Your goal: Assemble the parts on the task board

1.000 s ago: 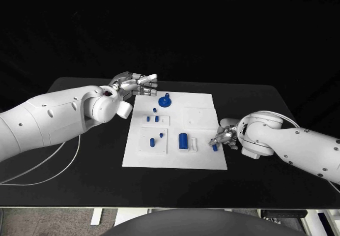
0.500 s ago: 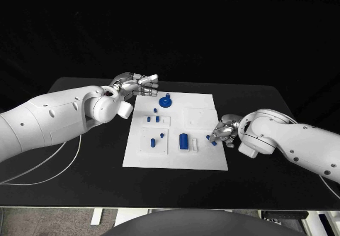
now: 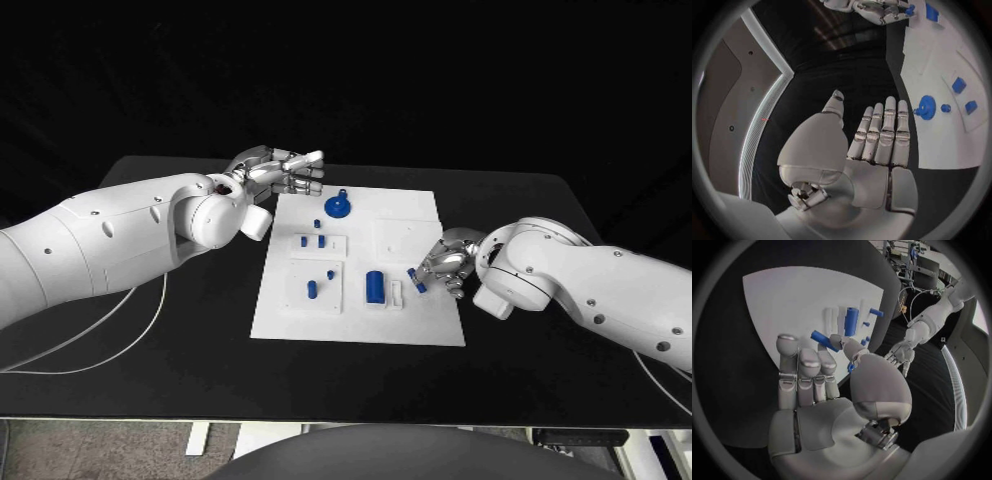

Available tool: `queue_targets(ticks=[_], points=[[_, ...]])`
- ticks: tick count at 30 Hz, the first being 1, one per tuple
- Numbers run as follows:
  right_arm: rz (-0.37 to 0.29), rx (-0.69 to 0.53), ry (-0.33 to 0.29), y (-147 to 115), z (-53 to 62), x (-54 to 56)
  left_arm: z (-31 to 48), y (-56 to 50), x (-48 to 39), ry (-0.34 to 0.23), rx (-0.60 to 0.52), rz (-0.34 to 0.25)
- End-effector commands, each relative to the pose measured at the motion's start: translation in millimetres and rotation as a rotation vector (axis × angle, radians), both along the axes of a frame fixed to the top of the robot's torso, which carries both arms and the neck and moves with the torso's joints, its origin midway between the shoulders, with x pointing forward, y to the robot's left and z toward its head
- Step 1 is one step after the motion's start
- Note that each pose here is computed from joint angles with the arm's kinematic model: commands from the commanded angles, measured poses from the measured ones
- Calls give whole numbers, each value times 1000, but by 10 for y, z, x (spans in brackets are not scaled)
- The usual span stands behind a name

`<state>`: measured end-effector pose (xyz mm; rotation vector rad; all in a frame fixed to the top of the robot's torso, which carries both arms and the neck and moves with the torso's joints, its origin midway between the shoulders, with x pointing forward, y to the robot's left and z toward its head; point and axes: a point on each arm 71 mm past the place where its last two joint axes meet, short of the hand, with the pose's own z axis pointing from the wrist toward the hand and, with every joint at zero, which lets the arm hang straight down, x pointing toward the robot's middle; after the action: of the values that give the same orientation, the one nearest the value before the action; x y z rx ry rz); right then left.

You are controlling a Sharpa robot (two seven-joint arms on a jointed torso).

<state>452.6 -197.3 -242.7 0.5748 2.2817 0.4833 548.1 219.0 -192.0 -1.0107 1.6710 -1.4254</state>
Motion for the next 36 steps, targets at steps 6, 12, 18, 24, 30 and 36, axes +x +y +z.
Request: queue_targets(ticks=[6, 12, 18, 24, 30, 36], points=[[9, -16, 64, 35, -43, -30, 12, -28, -4, -3, -6, -20], [42, -64, 60, 79, -77, -44, 12, -31, -5, -2, -5, -21], [73, -120, 32, 118, -99, -43, 12, -31, -5, -2, -5, -22], [86, -142, 7, 176, -113, -39, 11, -36, -5, -1, -4, -23], [96, -159, -7, 212, -130, -24, 10, -42, -5, 0, -4, -25], [112, -173, 4, 223, -163, -27, 10, -41, -4, 1, -3, -25]])
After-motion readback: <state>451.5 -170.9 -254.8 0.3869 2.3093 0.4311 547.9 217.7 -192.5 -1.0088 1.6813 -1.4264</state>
